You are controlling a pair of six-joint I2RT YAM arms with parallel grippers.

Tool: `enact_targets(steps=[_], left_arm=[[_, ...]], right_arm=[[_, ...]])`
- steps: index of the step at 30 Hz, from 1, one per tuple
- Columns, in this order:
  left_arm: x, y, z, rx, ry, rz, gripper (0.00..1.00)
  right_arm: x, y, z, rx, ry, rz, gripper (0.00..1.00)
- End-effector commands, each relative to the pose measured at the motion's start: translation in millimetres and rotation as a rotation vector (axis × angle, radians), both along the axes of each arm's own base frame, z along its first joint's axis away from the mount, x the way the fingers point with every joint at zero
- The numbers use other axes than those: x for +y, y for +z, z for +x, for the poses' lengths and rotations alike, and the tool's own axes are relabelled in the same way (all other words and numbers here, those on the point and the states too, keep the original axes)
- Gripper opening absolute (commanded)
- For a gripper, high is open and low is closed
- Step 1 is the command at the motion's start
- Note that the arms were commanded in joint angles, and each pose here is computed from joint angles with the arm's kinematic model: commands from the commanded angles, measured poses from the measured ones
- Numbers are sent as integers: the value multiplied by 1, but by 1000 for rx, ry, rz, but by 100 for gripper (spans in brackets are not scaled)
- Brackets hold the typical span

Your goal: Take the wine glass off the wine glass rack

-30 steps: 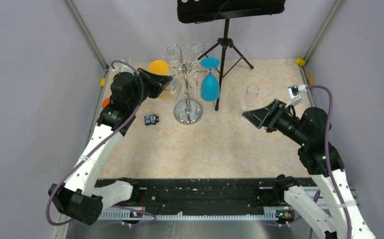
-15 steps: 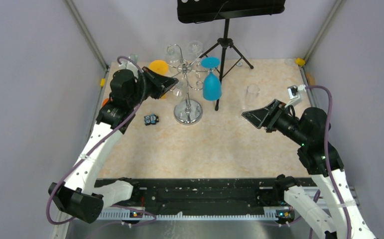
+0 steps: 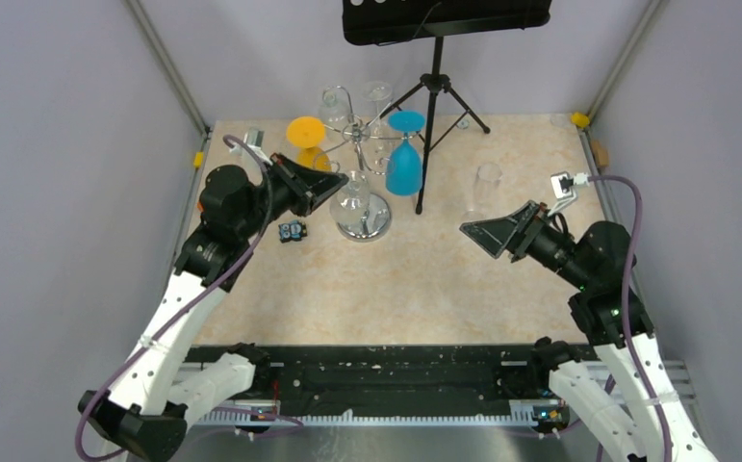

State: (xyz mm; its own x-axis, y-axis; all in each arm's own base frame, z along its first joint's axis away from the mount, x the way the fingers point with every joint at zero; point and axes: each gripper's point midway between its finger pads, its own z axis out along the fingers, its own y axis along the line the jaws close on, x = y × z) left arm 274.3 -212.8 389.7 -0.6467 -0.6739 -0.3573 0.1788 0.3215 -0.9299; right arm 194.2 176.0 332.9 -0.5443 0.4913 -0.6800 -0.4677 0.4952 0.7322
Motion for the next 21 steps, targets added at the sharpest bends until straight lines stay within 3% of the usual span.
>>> enact_targets(steps=[1, 5, 9, 15, 21], left_arm=[[-2, 68, -49, -176, -88, -211, 0], [0, 96, -80, -231, -148, -353, 0], [-7, 122, -107, -287, -229, -414, 0], [-33, 148, -129, -349, -386, -525, 0], [-35, 168, -141, -412, -421, -615, 0]], right_arm=[[12, 35, -13, -116, 98, 138, 85], [17, 51, -19, -150, 150, 269, 85], [22, 69, -25, -193, 209, 383, 85], [52, 97, -48, -270, 378, 463, 85], [73, 114, -63, -305, 480, 499, 85]])
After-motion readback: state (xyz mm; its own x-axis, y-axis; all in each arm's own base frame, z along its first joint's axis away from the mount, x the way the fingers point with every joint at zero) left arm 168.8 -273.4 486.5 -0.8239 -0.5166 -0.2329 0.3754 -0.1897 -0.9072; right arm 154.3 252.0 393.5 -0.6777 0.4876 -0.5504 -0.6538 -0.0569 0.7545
